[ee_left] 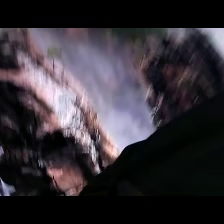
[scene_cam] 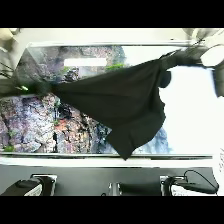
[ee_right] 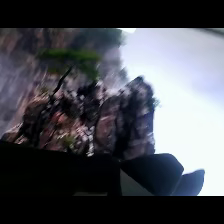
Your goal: Fold the shirts.
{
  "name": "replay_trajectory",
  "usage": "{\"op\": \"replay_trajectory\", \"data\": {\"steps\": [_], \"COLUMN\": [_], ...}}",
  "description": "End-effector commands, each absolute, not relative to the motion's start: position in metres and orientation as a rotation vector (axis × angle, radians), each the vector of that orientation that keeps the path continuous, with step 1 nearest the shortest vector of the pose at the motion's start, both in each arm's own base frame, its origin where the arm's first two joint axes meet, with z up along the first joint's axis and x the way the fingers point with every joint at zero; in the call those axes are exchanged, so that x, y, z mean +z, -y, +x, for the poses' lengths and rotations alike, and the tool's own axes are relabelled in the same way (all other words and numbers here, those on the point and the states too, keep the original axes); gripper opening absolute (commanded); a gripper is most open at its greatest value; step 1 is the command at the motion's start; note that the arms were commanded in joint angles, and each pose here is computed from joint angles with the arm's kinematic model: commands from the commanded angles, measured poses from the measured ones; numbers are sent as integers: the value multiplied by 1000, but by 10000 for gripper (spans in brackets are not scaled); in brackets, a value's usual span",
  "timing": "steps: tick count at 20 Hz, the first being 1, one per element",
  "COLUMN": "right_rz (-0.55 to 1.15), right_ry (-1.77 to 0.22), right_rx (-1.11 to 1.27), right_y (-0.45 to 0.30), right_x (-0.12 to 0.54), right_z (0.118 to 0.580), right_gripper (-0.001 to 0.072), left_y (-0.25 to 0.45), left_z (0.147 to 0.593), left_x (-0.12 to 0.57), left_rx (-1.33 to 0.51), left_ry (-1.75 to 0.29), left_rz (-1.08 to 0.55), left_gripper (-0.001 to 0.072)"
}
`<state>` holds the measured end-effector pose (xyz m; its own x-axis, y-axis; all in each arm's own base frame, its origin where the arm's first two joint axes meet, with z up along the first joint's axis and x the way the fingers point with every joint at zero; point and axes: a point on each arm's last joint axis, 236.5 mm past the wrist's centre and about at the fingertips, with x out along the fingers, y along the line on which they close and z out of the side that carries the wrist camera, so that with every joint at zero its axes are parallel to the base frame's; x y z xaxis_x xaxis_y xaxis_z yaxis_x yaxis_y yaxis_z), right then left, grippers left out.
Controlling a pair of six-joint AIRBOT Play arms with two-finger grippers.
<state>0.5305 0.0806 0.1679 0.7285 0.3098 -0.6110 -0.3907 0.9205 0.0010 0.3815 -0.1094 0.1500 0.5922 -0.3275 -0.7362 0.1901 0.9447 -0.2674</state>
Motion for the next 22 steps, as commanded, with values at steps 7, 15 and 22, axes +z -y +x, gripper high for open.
{"op": "replay_trajectory", "data": {"steps": [7, 15, 22], "right_rz": [33, 295, 479], "right_ry": [-1170, -1482, -1368], "right_rx": [619, 526, 422], "right_y": [-55, -77, -98], "right_x": [73, -74, -101], "right_z": [448, 273, 287], "right_gripper": [625, 611, 606], "left_y": [111, 106, 107], "left_z": [363, 364, 364], "left_x": [48, 47, 47], "left_rx": [-289, -291, -292], "left_ry": [-1128, -1122, -1122], "left_rz": [-243, -220, -225], "left_gripper": [22, 22, 22]}}
